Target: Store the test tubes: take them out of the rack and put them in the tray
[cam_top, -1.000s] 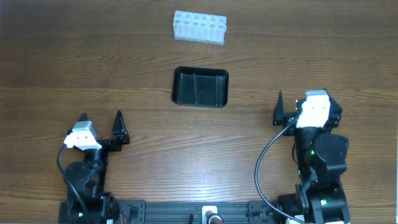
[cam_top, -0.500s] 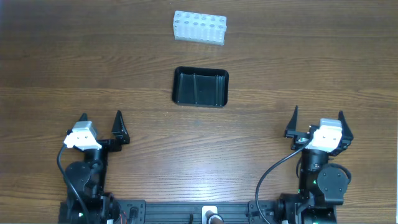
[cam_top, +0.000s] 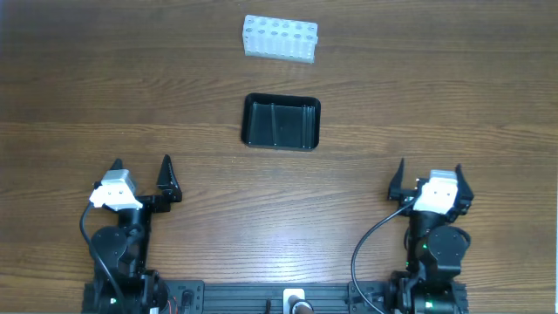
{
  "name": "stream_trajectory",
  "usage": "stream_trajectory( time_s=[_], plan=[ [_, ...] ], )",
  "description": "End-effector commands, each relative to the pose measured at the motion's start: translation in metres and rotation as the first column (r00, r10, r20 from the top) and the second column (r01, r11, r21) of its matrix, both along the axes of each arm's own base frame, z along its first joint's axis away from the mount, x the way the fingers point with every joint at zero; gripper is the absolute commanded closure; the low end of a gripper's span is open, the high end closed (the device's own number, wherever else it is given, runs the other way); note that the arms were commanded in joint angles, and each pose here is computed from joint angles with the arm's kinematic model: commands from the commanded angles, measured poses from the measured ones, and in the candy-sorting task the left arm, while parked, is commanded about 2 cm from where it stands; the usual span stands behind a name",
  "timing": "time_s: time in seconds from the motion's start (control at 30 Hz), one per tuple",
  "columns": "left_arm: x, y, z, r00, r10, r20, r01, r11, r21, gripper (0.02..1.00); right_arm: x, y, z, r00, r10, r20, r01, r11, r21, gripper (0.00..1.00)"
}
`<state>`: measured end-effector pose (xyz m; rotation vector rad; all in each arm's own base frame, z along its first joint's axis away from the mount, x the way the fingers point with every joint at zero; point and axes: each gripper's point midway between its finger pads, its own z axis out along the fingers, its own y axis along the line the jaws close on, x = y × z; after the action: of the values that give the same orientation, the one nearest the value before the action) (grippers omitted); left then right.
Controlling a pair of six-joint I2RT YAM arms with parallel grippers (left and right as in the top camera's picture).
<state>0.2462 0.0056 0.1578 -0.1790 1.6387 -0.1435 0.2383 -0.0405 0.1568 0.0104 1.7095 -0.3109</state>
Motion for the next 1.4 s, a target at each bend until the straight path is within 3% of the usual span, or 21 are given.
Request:
stream_trajectory(
  time_s=[0.03,0.3,1.4],
  plan=[
    [0.0,0.001,-0.002,1.0,0.003,-0.001,-0.003,1.0,0.015,0.02,0.001,0.003,0.001,1.0,0.015,0.024,-0.015,1.0,0.001,0.007],
    [0.0,0.001,-0.002,1.0,0.003,-0.001,-0.003,1.0,0.015,0.02,0.003,0.017,0.001,0.997,0.074,0.027,-0.074,0.997,0.001,0.009],
    [0.0,0.001,-0.002,1.0,0.003,-0.001,-0.003,1.0,0.015,0.02,0.006,0.018,0.003,0.995,0.079,0.068,-0.079,0.997,-0.002,0.009]
  ],
)
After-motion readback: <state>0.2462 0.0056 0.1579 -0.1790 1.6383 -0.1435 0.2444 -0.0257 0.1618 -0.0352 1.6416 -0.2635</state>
